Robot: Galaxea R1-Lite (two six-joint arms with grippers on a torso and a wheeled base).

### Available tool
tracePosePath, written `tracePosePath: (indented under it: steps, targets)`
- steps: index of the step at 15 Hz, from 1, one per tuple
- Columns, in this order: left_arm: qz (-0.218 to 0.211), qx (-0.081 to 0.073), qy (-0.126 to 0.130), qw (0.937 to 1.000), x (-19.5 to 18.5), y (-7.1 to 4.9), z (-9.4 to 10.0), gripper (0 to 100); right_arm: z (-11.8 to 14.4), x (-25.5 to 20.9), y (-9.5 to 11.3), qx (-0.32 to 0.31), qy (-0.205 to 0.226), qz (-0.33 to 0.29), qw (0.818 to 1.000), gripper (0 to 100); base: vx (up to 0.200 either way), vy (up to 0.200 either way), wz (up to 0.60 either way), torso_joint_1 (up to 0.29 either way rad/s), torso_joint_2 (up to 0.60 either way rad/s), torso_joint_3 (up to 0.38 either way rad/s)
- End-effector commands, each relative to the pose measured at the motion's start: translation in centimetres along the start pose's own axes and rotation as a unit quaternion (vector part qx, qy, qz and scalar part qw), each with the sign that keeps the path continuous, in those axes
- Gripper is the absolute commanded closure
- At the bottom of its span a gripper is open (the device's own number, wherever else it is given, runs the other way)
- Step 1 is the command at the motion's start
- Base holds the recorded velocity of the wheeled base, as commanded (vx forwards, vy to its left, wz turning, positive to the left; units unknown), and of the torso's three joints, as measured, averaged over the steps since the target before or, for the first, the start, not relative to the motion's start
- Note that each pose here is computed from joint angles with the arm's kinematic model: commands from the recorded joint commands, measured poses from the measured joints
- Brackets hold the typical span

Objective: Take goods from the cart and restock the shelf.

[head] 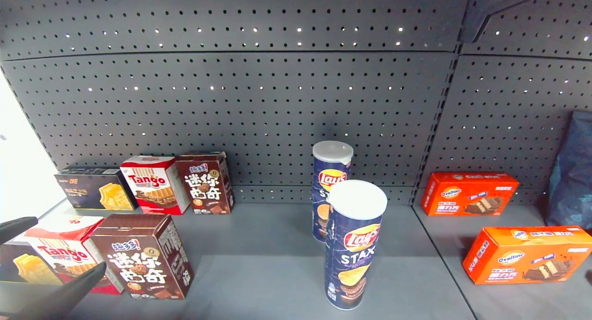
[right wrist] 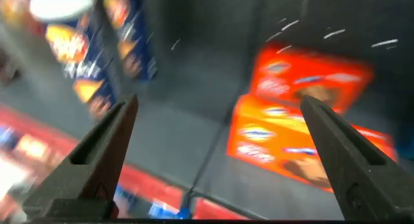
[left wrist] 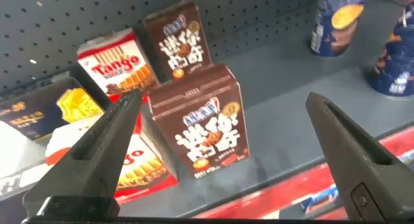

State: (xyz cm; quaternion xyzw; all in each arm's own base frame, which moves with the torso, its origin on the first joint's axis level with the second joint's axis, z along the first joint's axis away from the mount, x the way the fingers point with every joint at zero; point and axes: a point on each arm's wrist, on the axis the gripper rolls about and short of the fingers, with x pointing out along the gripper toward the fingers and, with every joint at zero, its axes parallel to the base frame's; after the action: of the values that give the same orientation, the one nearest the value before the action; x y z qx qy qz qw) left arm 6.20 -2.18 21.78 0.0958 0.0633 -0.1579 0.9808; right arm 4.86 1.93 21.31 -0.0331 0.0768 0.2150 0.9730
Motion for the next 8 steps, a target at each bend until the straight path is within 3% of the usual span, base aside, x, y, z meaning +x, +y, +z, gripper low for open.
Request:
tracePosePath:
  steps: [1,8]
  targets:
    - [-0.001,0.000,0.006,1.0000,0.5,0.0,0.2,0,-0.8,5.7,1.0,-0.013,0.108,0.075,0.991,0,0.000,0.000,0.00,0.000,0.00,0.000]
    - [0.000,-0.003,0.014,0.9999,1.0,0.0,0.3,0,-1.0,13.4,4.0,-0.041,0.198,0.132,0.970,0,0.000,0.000,0.00,0.000,0.00,0.000]
